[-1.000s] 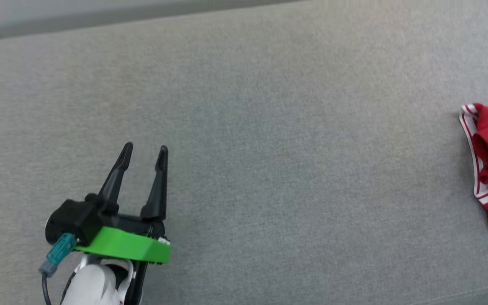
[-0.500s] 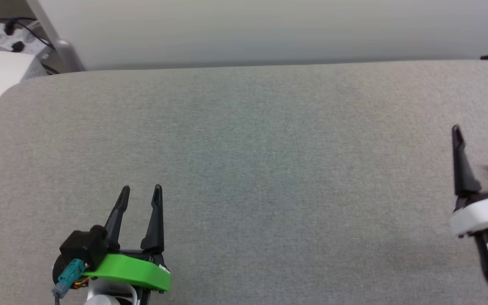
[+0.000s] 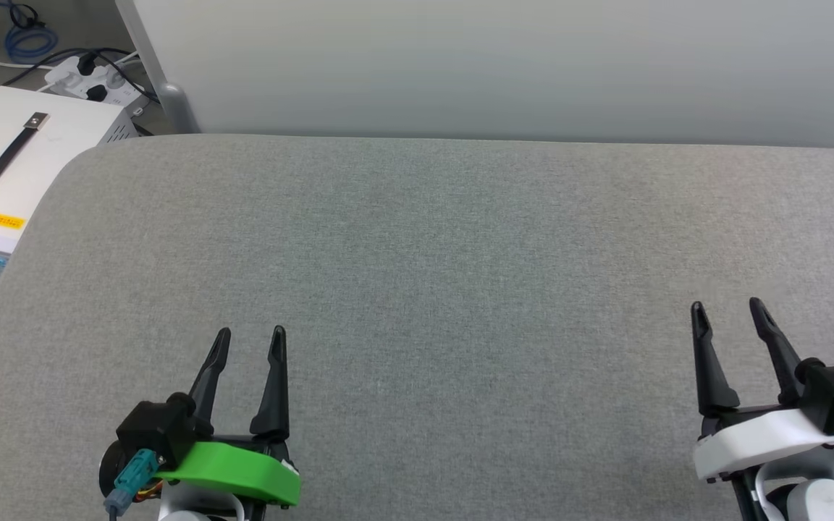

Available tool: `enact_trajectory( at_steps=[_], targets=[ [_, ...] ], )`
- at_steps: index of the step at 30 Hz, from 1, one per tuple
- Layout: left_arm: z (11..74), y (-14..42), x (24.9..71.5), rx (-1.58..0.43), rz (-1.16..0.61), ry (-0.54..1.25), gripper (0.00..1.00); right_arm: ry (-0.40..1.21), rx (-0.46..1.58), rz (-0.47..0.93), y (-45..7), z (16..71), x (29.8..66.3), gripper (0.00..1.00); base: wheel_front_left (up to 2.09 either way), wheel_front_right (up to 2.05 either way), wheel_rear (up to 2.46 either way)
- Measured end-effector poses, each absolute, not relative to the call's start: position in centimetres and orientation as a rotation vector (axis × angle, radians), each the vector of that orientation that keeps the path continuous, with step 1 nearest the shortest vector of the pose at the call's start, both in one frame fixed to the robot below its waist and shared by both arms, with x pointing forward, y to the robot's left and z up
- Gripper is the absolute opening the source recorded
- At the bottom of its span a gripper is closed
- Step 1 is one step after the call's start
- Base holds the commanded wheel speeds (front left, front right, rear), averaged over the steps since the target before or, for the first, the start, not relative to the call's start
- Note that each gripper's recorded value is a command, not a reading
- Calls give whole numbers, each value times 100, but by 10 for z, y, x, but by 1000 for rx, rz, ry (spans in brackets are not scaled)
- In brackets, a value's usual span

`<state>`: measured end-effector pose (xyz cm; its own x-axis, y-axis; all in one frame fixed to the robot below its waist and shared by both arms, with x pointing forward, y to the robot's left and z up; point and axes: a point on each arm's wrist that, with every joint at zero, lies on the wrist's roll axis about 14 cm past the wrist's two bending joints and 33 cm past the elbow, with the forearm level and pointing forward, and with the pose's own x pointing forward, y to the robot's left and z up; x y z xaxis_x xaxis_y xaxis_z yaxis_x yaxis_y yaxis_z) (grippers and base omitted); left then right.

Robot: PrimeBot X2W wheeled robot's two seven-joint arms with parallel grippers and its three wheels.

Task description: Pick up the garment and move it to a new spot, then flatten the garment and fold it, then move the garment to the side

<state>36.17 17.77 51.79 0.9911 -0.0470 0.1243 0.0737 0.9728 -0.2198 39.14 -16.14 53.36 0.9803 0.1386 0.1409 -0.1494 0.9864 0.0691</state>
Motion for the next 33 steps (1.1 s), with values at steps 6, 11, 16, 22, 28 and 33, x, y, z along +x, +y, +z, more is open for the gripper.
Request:
enact_trajectory(
  at_steps=[6,11,16,22,28,33],
  targets=[
    [514,179,360,-228,-55,-110,100,-126,90,147,-158,528,390,100,0,0,0],
    [513,179,361,-231,-52,-106,100,-120,90,147,-158,525,390,100,0,0,0],
    [512,178,361,-233,-53,-103,100,-118,91,152,-156,524,390,100,0,0,0],
    [512,178,361,-234,-55,-103,100,-121,91,155,-155,524,390,100,0,0,0],
    [512,177,361,-235,-57,-102,100,-119,93,159,-154,523,389,100,0,0,0],
    [511,175,362,-237,-62,-98,0,-116,95,160,-153,522,390,0,0,0,0]
  ],
)
